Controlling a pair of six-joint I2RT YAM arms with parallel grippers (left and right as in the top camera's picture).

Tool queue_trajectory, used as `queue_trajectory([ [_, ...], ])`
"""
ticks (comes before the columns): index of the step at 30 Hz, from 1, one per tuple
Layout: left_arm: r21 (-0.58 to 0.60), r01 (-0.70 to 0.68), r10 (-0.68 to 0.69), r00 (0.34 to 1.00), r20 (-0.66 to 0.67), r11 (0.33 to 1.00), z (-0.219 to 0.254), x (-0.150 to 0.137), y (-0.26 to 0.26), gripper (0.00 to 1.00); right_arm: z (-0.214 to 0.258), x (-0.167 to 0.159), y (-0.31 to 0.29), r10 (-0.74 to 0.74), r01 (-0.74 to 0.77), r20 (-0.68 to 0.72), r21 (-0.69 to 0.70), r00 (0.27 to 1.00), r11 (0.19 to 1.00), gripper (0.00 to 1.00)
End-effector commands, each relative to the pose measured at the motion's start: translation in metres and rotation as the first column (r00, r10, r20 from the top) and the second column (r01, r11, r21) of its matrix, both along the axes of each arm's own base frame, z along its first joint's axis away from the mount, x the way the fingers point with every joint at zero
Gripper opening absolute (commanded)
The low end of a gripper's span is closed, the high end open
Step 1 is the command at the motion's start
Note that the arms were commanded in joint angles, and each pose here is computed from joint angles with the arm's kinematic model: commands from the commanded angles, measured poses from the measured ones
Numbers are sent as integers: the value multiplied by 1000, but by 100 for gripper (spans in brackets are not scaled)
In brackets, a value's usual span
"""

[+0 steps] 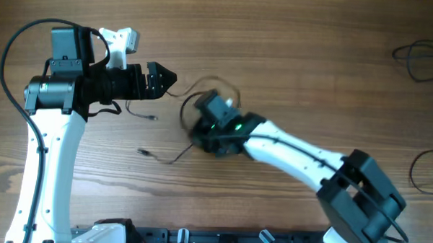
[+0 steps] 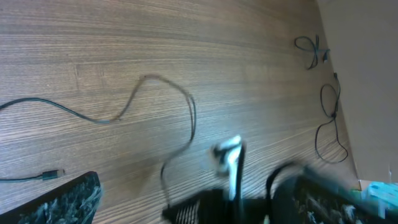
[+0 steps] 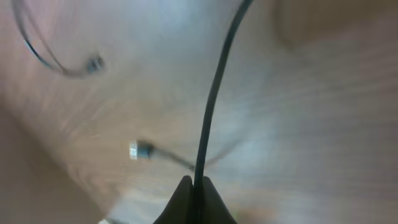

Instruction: Untangle cables

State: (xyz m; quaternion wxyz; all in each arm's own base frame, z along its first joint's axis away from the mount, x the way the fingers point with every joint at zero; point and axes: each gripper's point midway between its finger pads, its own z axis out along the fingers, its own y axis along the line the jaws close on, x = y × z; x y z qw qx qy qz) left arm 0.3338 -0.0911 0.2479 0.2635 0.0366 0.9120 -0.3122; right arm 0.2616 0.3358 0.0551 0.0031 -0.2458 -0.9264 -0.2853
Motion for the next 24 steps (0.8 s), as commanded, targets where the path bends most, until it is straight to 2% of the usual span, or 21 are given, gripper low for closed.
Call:
queue_trajectory([
  [1,6,0,0,1000,8,1000,1,0,1,100,38,79,-71,15,7,237,-91,971,996,4],
  [4,6,0,0,1000,8,1000,1,0,1,100,98,112,-164,-125,186,357,-142,926,972,4],
  [6,6,0,0,1000,8,1000,1,0,1,100,135,112,-205,-110,232,473,-207,874,951,4],
  [8,6,0,0,1000,8,1000,1,0,1,100,170,105,-238,-57,264,581,-278,812,924,5],
  [10,6,0,0,1000,8,1000,1,0,1,100,221,90,-262,93,262,711,-373,697,890,5],
  [13,6,0,0,1000,8,1000,1,0,1,100,264,69,-284,173,331,791,-429,587,840,5],
  [15,6,0,0,1000,8,1000,1,0,1,100,269,67,-276,213,290,799,-432,563,854,4],
  [18,6,0,0,1000,8,1000,1,0,1,100,252,74,-232,353,37,775,-435,525,900,5],
  [20,6,0,0,1000,8,1000,1,0,1,100,231,88,-205,438,-113,753,-444,490,889,4],
  [24,5,0,0,1000,8,1000,1,0,1,100,191,124,-169,498,-209,731,-456,466,865,5],
])
